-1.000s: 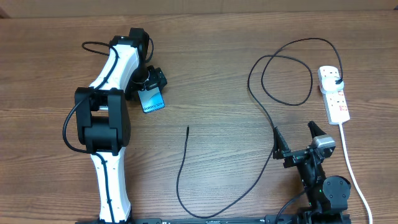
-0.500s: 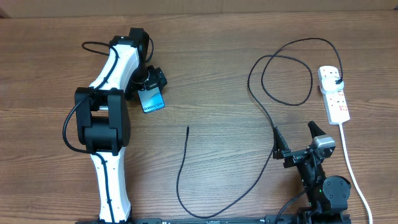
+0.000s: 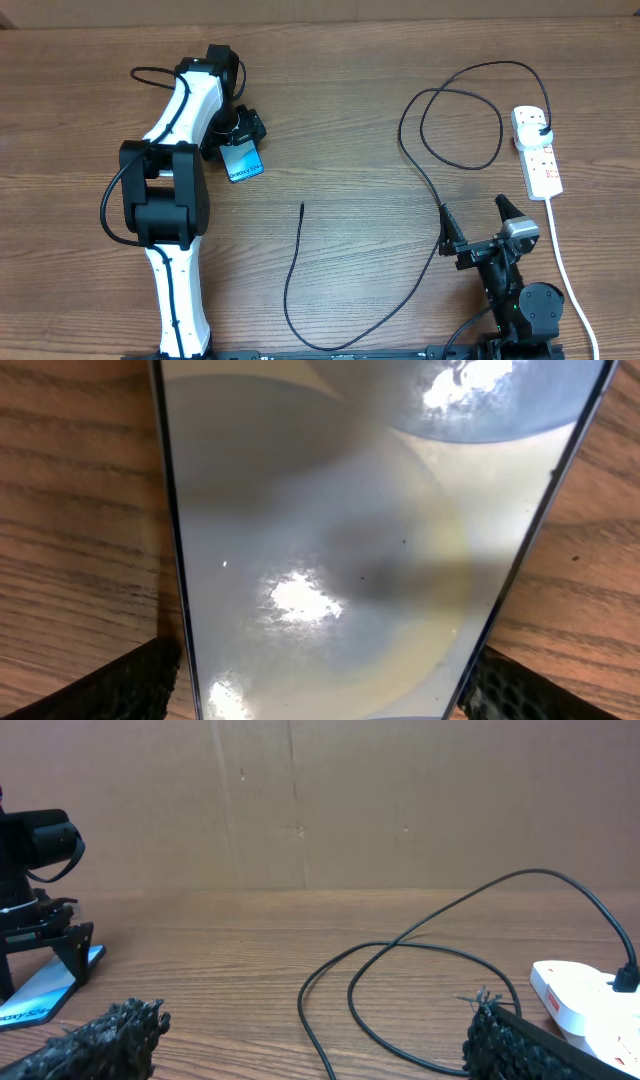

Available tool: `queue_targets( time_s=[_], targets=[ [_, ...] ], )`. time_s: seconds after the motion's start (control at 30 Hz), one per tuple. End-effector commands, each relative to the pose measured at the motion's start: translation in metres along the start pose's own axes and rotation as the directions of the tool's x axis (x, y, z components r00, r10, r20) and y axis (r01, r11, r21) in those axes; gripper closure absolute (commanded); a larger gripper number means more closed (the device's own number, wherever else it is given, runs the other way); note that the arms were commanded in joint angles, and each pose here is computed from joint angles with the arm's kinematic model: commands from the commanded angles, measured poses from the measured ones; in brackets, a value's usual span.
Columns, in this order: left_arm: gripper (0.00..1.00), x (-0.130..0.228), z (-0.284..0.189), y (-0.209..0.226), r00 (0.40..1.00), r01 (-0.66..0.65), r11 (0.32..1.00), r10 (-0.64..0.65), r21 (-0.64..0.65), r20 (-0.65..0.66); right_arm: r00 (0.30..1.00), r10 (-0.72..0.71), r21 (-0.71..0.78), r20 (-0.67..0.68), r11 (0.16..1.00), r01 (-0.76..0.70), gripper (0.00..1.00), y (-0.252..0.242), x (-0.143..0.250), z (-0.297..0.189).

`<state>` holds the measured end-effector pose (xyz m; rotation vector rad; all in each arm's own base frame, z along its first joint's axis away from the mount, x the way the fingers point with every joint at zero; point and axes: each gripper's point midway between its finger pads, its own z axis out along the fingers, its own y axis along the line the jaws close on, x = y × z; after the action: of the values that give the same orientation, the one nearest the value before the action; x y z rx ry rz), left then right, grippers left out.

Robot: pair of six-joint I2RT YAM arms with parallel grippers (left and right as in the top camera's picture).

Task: Plug charger to phone and switch on socket
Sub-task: 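Close the left gripper on the phone's long edges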

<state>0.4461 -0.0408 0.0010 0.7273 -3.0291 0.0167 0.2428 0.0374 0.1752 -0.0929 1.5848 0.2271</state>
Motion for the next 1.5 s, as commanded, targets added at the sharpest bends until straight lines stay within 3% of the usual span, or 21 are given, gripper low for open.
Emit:
queue_targets(
  time_s=[0.0, 1.47],
  targets=[
    [0.1, 0.0055, 0.0103, 0.001, 0.999, 0.02, 1.0, -0.019, 0.011, -0.033, 1.0, 0.004, -0.002, 0.0, 1.0, -0.004, 0.0, 0.0005, 0.0027, 0.0003],
    [0.25, 0.0057, 0.0103, 0.0012, 0.999, 0.02, 1.0, -0.019, 0.01, -0.034, 1.0, 0.004, -0.002, 0.0, 1.0, -0.004, 0.0, 0.0005, 0.0027, 0.0003]
  ],
)
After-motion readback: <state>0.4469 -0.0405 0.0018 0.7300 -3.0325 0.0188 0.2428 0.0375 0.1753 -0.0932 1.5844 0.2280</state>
